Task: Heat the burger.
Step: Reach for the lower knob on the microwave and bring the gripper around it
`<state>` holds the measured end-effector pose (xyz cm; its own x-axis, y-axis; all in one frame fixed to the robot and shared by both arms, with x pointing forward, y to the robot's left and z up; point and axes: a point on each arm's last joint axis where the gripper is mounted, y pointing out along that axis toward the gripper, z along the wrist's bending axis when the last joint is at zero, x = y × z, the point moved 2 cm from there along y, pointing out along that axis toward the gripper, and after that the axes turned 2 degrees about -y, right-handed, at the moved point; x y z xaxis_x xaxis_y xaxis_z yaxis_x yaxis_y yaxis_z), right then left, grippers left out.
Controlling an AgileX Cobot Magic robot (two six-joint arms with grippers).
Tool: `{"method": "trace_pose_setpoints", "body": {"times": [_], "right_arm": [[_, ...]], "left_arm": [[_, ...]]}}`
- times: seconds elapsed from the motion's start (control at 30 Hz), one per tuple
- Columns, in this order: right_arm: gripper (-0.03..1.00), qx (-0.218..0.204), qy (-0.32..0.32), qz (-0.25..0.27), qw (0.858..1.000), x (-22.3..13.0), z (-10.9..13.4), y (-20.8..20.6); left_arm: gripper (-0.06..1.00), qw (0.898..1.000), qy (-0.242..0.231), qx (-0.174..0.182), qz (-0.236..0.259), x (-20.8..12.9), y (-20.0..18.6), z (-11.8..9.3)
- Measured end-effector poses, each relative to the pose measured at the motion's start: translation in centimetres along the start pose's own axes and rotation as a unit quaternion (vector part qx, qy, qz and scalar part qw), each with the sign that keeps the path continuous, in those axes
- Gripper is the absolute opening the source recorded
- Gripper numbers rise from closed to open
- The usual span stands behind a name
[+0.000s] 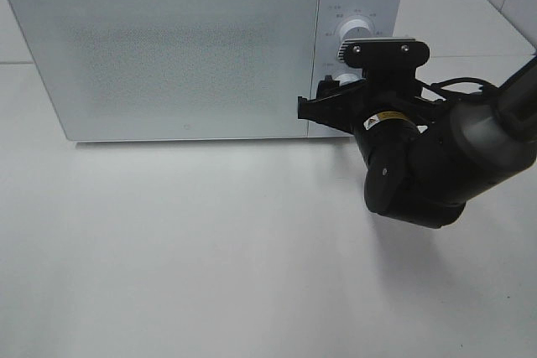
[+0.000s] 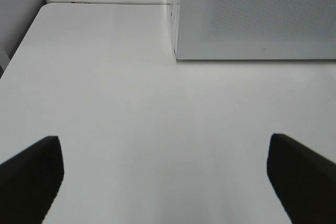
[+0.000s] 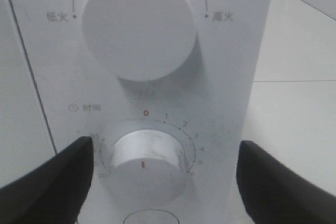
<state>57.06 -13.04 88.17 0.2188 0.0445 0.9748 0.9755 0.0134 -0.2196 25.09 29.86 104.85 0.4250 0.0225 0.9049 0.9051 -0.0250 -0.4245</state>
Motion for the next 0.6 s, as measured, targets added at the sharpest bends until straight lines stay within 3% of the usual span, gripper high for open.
{"method": "trace_pose_setpoints", "body": {"times": [0.6], "right_arm": [[0.73, 0.014, 0.009, 0.016, 1.0, -1.2, 0.3, 1.1]], "left_arm": [[0.97, 1.0, 0.0, 0.0, 0.0, 0.0, 0.0, 0.0]]}}
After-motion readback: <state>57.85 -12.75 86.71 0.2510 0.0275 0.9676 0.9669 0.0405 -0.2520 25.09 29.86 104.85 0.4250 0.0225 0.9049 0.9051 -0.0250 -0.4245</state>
